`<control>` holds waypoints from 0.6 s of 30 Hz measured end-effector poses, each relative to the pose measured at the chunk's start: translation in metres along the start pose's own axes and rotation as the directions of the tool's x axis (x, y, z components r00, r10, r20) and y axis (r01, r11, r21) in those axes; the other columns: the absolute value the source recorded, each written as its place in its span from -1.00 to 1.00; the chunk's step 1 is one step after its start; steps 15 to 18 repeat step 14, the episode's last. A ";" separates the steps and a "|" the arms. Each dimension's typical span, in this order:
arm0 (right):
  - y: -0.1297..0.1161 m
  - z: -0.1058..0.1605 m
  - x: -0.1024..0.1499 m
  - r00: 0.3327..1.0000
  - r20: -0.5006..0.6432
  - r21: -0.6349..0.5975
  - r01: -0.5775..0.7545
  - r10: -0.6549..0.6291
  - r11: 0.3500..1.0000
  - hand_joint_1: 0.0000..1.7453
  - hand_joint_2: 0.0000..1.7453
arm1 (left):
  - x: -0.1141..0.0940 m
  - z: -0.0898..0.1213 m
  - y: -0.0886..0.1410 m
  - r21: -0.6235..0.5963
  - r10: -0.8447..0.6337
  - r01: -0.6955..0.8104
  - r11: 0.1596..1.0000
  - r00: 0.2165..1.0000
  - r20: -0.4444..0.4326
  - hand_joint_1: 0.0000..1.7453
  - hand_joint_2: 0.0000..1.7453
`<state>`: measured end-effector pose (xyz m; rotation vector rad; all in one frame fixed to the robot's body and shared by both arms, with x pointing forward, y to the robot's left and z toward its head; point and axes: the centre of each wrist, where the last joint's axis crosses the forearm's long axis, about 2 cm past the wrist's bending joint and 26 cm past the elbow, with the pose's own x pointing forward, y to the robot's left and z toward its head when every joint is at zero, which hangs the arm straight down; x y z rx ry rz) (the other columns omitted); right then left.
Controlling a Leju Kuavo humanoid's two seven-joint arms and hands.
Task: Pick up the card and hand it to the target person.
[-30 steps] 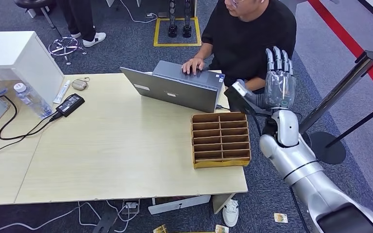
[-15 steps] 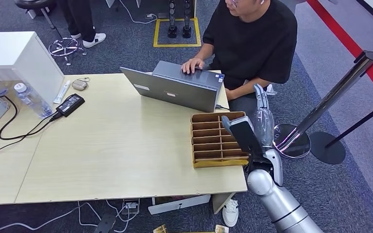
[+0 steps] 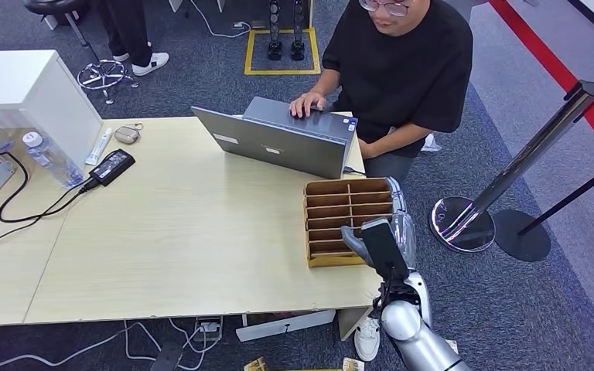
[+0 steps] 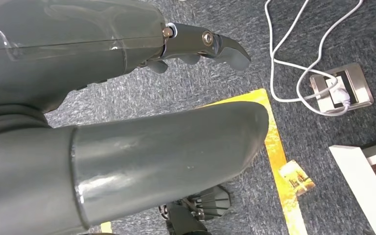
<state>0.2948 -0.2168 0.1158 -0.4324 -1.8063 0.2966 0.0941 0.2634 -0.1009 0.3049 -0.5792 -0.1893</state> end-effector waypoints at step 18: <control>0.016 0.008 -0.005 0.999 -0.044 0.011 0.018 -0.018 1.000 -1.00 1.00 | 0.001 0.001 -0.002 0.000 0.003 -0.003 1.000 1.000 0.001 -1.00 -1.00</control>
